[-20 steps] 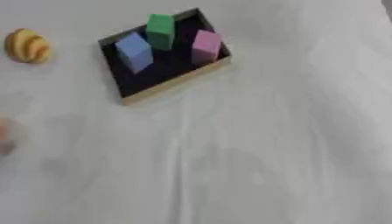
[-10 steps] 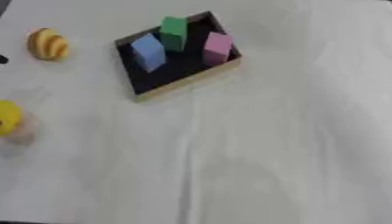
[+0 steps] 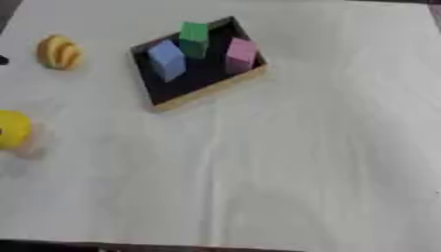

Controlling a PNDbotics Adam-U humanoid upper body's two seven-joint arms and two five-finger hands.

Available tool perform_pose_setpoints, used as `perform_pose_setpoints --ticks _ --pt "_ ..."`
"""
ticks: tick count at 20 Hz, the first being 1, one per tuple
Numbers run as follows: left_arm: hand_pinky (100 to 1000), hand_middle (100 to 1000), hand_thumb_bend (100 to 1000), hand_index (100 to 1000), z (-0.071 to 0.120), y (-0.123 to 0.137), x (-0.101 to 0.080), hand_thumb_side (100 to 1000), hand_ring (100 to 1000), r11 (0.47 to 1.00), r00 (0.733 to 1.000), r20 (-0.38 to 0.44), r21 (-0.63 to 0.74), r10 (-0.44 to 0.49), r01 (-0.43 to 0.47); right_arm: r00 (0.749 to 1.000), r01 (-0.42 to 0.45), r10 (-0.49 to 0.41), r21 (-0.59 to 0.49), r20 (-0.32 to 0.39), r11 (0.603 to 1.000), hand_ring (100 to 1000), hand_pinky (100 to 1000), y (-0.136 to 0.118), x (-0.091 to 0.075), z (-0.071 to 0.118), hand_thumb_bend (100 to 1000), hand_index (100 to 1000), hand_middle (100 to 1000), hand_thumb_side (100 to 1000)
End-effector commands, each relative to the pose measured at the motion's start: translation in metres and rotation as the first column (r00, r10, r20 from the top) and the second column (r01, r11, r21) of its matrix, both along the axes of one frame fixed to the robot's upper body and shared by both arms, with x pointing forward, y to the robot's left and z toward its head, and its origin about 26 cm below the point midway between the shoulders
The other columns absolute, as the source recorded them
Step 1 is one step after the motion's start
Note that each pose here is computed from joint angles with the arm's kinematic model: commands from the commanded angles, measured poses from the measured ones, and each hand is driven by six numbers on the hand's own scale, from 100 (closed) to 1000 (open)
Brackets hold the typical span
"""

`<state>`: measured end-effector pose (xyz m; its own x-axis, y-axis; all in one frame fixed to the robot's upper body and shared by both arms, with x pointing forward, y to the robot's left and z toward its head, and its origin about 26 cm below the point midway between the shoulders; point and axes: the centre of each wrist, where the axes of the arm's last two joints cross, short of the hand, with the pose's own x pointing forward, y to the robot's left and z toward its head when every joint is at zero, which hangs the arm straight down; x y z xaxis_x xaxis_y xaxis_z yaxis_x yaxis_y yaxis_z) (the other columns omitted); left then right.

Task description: Pick up objects on the table and place them in the box.

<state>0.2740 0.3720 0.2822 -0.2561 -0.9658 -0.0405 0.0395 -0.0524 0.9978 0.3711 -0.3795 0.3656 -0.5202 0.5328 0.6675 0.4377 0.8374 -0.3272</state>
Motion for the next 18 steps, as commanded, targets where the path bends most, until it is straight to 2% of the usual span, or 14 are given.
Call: perform_pose_setpoints --ticks 1,18 --pt "883 840 516 896 0.007 0.003 0.000 100 856 1.000 1.000 -0.001 0.021 0.012 -0.012 0.999 0.021 -0.020 -0.019 0.029 1.000 880 927 -0.005 -0.007 0.012 100 837 872 610" --pt "898 844 542 887 -0.001 0.018 0.010 100 872 0.997 0.994 -0.079 0.014 0.081 -0.080 1.000 0.014 -0.014 0.001 0.028 1.000 881 929 -0.005 -0.005 0.008 100 838 874 621"
